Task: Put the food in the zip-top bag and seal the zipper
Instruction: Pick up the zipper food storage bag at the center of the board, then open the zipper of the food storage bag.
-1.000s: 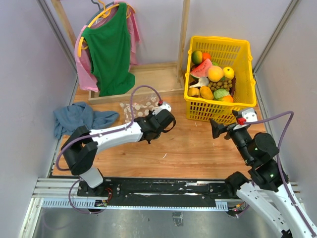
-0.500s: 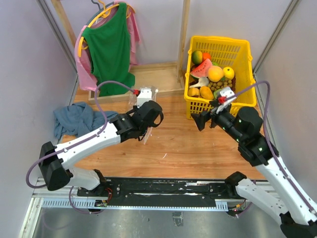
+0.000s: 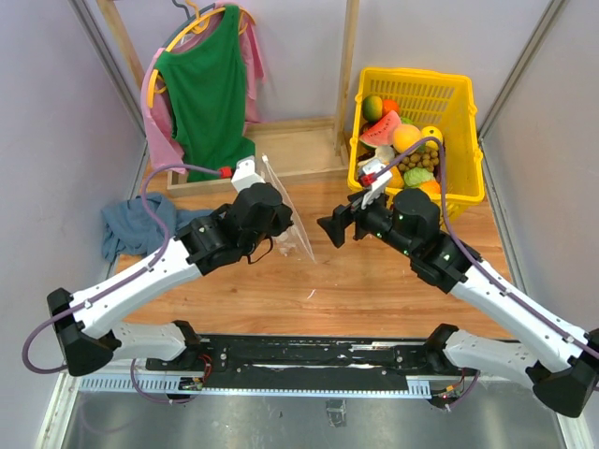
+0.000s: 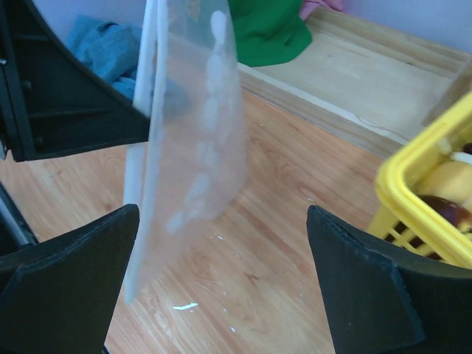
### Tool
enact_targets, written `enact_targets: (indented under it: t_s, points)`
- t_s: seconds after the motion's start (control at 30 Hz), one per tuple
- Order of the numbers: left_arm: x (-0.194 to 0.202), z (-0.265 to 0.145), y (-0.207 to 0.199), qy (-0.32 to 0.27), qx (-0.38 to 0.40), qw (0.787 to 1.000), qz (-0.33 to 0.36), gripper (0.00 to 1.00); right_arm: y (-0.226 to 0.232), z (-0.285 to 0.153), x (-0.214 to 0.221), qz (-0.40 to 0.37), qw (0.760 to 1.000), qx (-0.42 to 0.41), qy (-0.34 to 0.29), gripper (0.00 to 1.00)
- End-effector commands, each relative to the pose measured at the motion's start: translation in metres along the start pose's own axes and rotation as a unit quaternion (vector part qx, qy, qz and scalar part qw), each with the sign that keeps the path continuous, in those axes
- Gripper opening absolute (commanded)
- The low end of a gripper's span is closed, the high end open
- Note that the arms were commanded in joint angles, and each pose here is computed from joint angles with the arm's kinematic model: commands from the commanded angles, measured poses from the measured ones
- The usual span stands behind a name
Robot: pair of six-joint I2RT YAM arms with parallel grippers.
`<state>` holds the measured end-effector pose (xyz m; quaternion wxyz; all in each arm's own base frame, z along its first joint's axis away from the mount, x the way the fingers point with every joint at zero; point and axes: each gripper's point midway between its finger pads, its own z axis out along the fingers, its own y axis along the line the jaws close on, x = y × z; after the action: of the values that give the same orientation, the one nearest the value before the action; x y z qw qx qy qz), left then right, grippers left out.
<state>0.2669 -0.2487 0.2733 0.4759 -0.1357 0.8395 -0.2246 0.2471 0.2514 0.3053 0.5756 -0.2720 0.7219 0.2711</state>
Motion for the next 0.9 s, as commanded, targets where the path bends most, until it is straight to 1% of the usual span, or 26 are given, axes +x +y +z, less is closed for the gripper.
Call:
enact_targets:
  t_s: [0.0,0.1,0.27,0.4,0.5,0.6,0.7,0.87]
  points:
    - [-0.02,-0.008,-0.015,-0.027,0.034,0.997,-0.063,0.0,0.014,0.012,-0.015,0.019,0.999,0.012,-0.046,0.95]
    - [-0.021,-0.01,-0.019,-0.029,0.05,0.996,-0.07,0.0,0.022,0.02,-0.013,0.027,0.998,0.006,-0.05,0.91]
    - [-0.017,-0.009,-0.017,-0.026,0.047,0.996,-0.071,0.0,0.033,0.029,-0.007,0.03,0.999,-0.007,-0.039,0.85]
    - [-0.009,-0.004,-0.021,-0.01,0.05,0.996,-0.067,0.0,0.035,0.035,0.002,0.029,0.999,-0.005,-0.026,0.84]
    - [-0.006,-0.001,-0.021,-0.004,0.047,0.997,-0.061,0.0,0.031,0.04,0.016,0.033,0.999,0.009,-0.004,0.82]
    - [-0.003,0.0,-0.021,0.0,0.046,0.997,-0.057,0.01,0.023,0.044,0.029,0.032,0.999,0.034,0.015,0.77]
    - [-0.001,-0.001,-0.019,0.007,0.043,0.998,-0.048,0.0,0.011,0.043,0.038,0.024,0.997,0.064,0.02,0.7]
    - [0.0,-0.005,-0.016,0.011,0.043,0.998,-0.042,0.0,0.01,0.046,0.042,0.013,0.997,0.065,0.026,0.59]
